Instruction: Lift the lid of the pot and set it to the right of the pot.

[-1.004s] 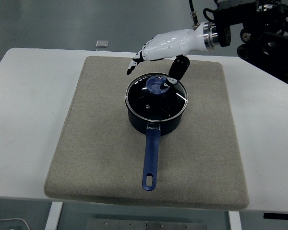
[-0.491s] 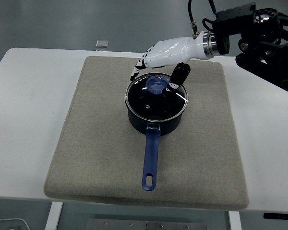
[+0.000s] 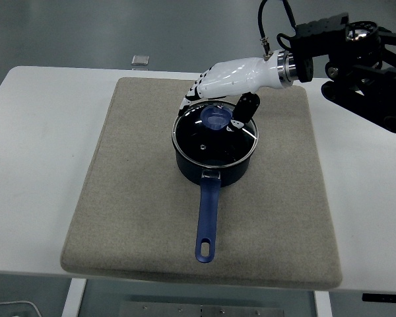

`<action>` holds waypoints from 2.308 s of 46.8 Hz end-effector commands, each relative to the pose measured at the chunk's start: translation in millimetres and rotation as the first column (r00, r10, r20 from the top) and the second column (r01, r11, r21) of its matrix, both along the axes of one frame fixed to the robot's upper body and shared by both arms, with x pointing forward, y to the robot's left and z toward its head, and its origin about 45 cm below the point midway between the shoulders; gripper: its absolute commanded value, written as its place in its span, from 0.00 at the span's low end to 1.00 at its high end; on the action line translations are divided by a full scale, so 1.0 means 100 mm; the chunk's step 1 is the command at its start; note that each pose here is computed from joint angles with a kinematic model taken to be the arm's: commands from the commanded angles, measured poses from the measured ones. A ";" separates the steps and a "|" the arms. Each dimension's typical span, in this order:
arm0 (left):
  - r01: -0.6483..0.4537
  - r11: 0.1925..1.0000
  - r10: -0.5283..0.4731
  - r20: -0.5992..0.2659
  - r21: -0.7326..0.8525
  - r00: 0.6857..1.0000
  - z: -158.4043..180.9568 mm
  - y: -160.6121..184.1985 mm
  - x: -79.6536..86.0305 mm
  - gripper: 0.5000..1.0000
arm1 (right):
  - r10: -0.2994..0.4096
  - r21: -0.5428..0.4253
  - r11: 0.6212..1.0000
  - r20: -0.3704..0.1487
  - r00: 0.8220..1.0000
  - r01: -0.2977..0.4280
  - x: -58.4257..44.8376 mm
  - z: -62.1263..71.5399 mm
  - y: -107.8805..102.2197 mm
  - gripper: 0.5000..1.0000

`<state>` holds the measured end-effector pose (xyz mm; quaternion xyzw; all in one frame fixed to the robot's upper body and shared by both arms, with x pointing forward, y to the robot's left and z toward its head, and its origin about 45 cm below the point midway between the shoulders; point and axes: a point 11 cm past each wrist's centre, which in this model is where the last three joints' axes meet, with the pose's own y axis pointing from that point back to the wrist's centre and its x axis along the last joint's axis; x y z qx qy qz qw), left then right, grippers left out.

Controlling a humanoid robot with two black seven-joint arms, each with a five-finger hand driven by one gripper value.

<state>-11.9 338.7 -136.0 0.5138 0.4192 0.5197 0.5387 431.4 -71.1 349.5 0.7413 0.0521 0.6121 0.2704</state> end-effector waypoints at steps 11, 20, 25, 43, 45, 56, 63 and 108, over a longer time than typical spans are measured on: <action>0.001 1.000 -0.001 -0.001 -0.001 1.000 0.00 0.00 0.00 1.00 | 0.004 -0.019 1.000 0.007 1.000 -0.004 -0.01 -0.08 -0.03 0.71; 0.001 1.000 -0.001 0.000 0.001 1.000 0.00 0.00 0.00 1.00 | 0.012 -0.035 0.999 0.029 0.999 -0.011 0.00 -0.14 -0.05 0.71; 0.001 1.000 -0.001 -0.001 -0.001 1.000 0.00 0.00 0.00 1.00 | 0.014 -0.032 0.999 0.049 0.999 -0.012 0.01 -0.13 -0.06 0.71; -0.001 1.000 0.001 -0.001 -0.001 1.000 0.00 0.00 0.00 1.00 | 0.026 -0.053 0.998 0.087 0.996 -0.022 0.03 -0.16 -0.09 0.71; -0.001 1.000 0.001 0.001 0.001 1.000 0.00 0.00 0.00 1.00 | 0.027 -0.050 0.998 0.089 0.996 -0.022 0.03 -0.16 -0.09 0.71; 0.001 1.000 -0.001 0.000 -0.001 1.000 0.00 0.00 0.00 1.00 | 0.027 -0.057 0.998 0.088 0.996 -0.022 0.03 -0.19 -0.10 0.71; 0.001 1.000 -0.001 -0.001 0.001 1.000 0.00 0.00 0.00 1.00 | 0.020 -0.064 0.998 0.090 0.996 -0.015 0.05 -0.24 -0.14 0.71; 0.001 1.000 -0.001 -0.001 0.001 1.000 0.00 0.00 0.00 1.00 | 0.024 -0.076 0.997 0.101 0.995 -0.017 0.06 -0.27 -0.14 0.00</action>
